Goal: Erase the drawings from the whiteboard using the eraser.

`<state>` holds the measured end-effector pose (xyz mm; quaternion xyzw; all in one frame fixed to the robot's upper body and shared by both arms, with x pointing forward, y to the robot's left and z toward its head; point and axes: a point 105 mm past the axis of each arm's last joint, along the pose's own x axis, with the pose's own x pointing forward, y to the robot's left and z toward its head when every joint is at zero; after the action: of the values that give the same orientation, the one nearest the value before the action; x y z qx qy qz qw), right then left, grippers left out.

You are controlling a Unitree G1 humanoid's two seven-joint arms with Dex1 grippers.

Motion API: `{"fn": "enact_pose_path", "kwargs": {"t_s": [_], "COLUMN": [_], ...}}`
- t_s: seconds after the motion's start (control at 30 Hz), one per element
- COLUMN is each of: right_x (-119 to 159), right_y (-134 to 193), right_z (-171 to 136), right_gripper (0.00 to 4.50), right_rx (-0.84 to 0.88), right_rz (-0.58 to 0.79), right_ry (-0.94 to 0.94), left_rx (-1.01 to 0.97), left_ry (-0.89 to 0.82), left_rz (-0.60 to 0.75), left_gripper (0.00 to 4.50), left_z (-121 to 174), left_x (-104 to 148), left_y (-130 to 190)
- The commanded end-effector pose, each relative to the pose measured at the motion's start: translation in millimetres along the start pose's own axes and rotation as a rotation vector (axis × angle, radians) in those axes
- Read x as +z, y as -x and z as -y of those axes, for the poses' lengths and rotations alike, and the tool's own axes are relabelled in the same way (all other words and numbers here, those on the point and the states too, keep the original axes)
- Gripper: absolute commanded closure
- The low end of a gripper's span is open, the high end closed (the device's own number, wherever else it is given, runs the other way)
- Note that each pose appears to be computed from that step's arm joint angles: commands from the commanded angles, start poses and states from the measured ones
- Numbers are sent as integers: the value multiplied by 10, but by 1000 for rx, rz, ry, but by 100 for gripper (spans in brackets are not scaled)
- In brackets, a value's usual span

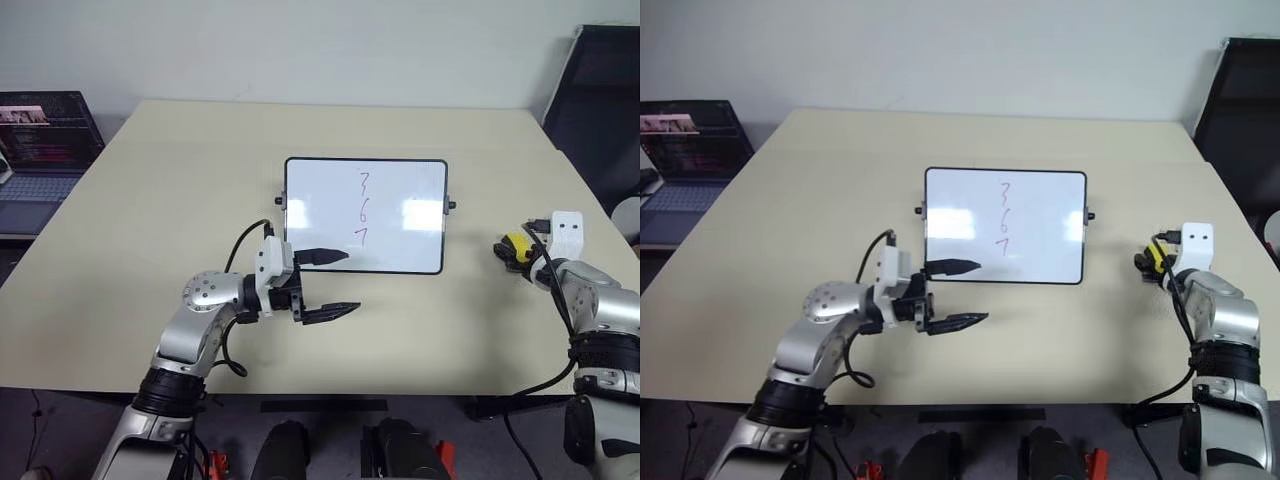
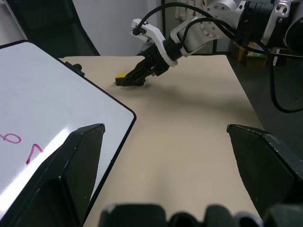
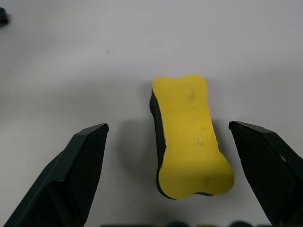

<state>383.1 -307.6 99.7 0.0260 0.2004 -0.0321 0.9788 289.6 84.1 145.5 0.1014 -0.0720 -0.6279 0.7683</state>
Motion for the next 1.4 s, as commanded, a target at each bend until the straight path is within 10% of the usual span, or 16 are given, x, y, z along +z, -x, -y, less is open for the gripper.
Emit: {"fn": "enact_pose_path", "kwargs": {"t_s": [0.03,0.8,1.17,1.4], "right_x": [203,283,310,326], "right_y": [12,-29,-59,-74], "right_z": [71,199,171,158], "right_gripper": [4,4,346,359], "right_rx": [-10,-45,-40,-37], "right_rz": [54,59,67,73], "right_ry": [-38,-77,-106,-112], "left_rx": [17,27,33,45], "left_ry": [-40,-76,-87,-99], "left_rz": [14,11,11,7], "left_gripper": [0,0,0,0], "left_z": [-23,-71,-115,-176], "left_x": [67,143,188,226], "left_y": [16,-20,-25,-13]}}
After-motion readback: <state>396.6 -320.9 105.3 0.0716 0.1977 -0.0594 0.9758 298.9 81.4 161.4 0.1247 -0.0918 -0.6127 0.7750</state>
